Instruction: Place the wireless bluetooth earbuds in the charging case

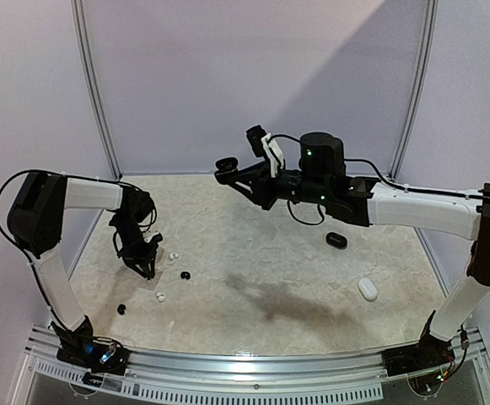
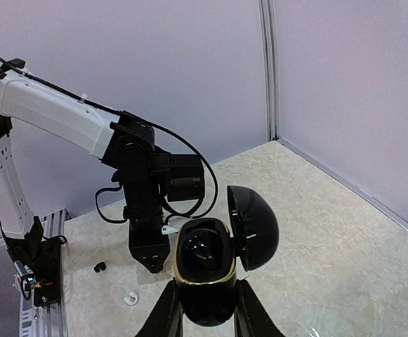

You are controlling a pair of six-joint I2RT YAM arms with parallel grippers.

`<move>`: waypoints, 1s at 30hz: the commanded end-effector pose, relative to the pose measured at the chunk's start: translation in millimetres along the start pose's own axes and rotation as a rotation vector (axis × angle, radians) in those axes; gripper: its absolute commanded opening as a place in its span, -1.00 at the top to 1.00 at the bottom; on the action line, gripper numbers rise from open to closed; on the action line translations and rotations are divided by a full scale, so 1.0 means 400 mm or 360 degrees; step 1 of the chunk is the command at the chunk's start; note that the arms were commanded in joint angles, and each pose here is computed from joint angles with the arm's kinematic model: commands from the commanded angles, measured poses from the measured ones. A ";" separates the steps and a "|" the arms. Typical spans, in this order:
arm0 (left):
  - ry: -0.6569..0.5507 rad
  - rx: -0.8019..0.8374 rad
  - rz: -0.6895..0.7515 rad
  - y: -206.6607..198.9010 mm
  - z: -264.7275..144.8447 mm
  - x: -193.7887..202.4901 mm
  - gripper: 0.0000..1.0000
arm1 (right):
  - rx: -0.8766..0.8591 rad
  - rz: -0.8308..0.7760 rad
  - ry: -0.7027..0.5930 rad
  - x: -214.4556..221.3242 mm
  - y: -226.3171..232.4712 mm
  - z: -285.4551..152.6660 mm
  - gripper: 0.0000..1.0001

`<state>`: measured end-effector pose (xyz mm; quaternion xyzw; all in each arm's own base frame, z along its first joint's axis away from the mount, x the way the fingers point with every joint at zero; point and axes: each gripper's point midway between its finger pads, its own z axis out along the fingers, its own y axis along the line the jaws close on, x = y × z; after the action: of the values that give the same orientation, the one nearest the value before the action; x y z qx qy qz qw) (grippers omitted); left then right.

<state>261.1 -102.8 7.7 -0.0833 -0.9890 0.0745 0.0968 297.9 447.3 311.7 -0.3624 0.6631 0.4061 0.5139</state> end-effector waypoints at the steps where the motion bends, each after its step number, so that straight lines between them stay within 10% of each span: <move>1: -0.0066 0.0002 0.0045 -0.011 0.008 -0.037 0.46 | -0.0032 -0.0019 -0.0042 -0.036 0.020 -0.002 1.00; 30: -0.0252 -0.0054 0.0127 -0.004 -0.030 -0.079 1.00 | -0.0078 -0.0007 0.0021 -0.011 0.024 0.023 1.00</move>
<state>266.7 -102.6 7.1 -0.0958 -0.9897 0.0700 0.0795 296.6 452.9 312.0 -0.3707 0.6615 0.4132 0.5043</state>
